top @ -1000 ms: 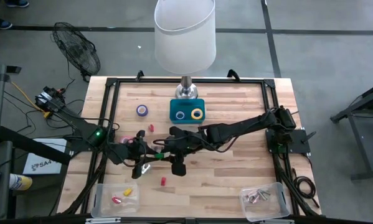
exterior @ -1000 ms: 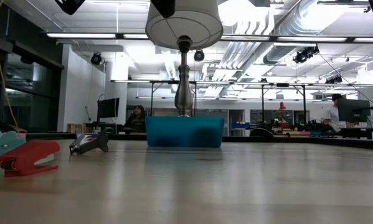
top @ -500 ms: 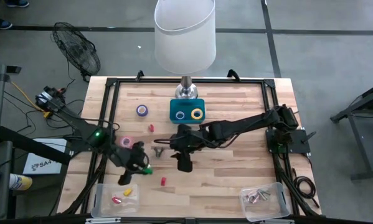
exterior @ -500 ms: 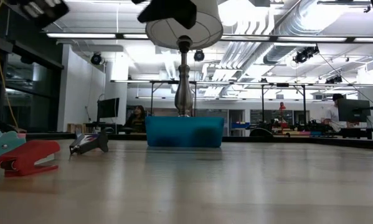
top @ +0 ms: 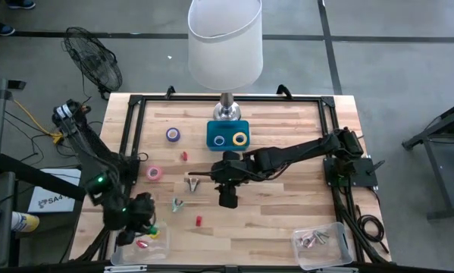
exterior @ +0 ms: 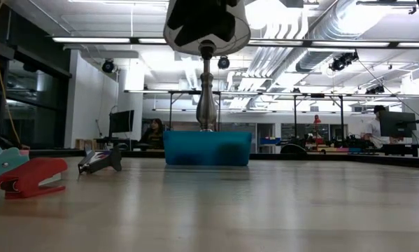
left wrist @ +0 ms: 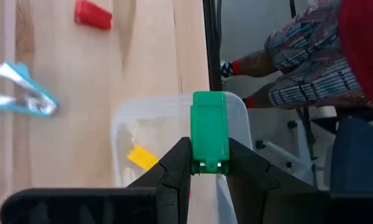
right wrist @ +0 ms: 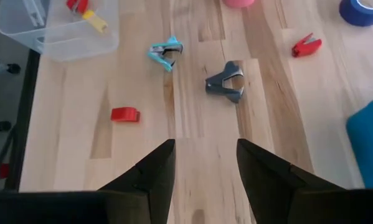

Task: Pick and place Stapler, Stapler remover, tape
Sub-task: Put the green stapler into the left transparent bin, then put the black staple remover into the right transparent bin

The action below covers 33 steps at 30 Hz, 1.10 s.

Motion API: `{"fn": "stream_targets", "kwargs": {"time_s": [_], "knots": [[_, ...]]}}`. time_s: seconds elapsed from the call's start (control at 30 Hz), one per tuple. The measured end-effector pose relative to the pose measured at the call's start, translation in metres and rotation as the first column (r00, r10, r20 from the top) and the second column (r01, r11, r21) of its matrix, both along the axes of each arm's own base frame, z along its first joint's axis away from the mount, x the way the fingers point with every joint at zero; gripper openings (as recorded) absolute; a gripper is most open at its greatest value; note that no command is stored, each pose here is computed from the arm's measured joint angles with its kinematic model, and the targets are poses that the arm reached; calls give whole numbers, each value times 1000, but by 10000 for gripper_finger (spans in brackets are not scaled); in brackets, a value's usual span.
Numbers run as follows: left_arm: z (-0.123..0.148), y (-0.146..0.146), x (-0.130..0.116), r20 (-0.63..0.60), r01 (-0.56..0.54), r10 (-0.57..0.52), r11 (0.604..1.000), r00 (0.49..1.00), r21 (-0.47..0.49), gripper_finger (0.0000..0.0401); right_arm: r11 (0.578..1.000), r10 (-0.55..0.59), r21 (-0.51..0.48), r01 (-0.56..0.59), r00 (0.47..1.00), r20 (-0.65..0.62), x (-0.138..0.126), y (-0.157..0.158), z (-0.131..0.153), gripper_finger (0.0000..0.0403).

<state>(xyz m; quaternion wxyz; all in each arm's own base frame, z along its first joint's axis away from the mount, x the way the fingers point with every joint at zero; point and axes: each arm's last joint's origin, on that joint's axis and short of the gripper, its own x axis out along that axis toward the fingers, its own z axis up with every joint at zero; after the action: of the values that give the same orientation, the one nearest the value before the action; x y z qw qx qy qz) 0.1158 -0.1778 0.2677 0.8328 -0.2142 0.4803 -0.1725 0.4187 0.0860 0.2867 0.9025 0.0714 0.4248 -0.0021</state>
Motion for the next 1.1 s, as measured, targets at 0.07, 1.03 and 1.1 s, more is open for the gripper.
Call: {"fn": "stream_targets", "kwargs": {"time_s": [0.07,1.03,1.1], "knots": [[-2,-7,-7,-14,-25,25,1000,1000,-7,77,1000,-3,-4,3,1000,-5,0,0,0,162],[-42,-49,-13,-225,-44,45,999,973,9,141,999,-43,-3,43,999,-7,-1,0,-1,161],[-42,-49,-13,-226,-40,40,999,973,7,160,999,-43,-3,43,999,-7,-1,0,-1,162]]}}
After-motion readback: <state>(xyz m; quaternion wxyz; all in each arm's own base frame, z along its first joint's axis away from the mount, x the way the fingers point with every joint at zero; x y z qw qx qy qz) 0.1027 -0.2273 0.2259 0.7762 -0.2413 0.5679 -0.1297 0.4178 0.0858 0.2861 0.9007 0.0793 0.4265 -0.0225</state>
